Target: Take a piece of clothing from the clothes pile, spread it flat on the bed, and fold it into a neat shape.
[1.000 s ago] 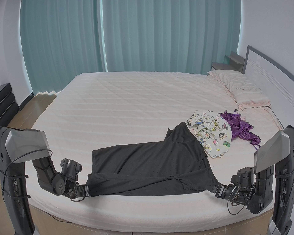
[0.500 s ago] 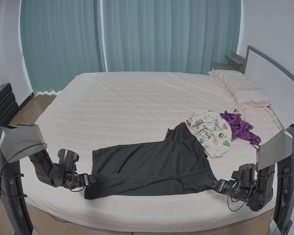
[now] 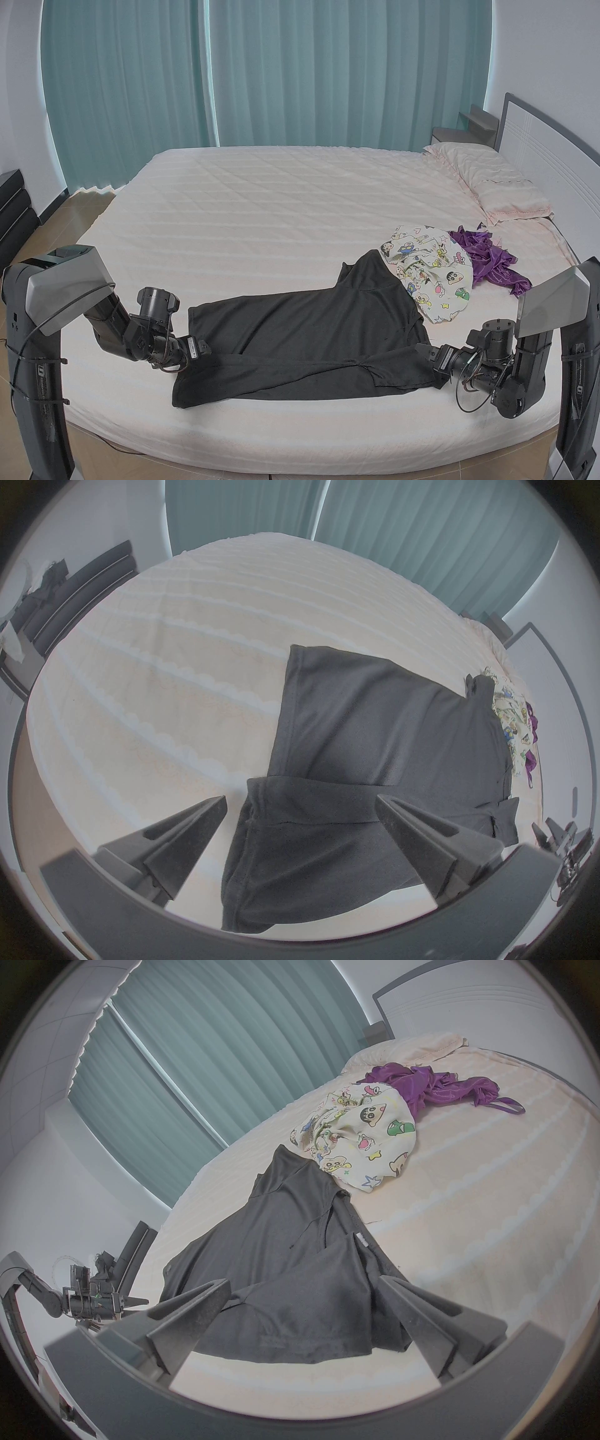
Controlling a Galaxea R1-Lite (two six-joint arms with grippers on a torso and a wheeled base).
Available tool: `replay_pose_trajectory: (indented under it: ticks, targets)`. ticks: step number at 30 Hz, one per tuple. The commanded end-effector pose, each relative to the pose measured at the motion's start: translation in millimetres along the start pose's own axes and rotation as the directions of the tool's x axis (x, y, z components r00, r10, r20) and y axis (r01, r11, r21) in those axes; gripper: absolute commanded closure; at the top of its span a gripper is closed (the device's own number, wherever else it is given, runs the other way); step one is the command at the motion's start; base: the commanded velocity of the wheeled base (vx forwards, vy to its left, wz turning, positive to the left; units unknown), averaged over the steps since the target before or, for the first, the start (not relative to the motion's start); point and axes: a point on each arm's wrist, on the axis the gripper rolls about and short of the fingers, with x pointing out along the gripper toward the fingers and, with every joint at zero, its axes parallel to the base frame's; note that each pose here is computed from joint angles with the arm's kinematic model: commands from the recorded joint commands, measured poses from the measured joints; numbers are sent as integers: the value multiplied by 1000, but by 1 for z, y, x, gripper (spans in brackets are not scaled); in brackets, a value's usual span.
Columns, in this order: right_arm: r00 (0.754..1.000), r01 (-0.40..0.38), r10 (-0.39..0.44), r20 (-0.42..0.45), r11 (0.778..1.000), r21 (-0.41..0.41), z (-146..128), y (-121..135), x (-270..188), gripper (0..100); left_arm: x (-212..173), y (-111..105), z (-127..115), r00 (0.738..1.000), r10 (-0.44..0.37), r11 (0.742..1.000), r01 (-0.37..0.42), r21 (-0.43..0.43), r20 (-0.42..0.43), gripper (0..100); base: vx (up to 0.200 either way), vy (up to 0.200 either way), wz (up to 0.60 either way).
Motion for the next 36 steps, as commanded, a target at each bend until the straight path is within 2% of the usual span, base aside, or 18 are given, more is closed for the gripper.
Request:
replay_pose_trajectory:
  ticks: [1,13,14,18,23,30,36]
  targets:
    - [1000,4,-4,9,1000,1,0,-4,10,0,11,-3,-8,1000,3,1000,-3,17,-25,0,0,0,0]
    - [1000,-4,5,31,1000,-8,2,-6,24,0,16,-5,-12,999,5,999,-3,51,-40,0,0,0,0]
    - [1000,-4,5,31,1000,-8,2,-6,25,0,17,-5,-12,999,4,999,-2,49,-39,100,0,0,0]
    - [1000,13,-14,-10,999,-29,-2,-8,30,0,17,-6,-11,999,-2,999,3,44,-33,100,0,0,0]
    - [999,24,-27,-33,997,-70,5,-15,46,0,17,-4,-9,1000,-6,999,7,31,-27,100,0,0,0]
    - [997,31,-37,-63,995,-97,27,-19,71,0,14,-2,0,998,-39,991,46,-129,54,100,0,0,0]
    - [996,14,-24,-82,993,-113,30,-19,80,0,3,0,-9,994,-97,983,103,-151,49,100,0,0,0]
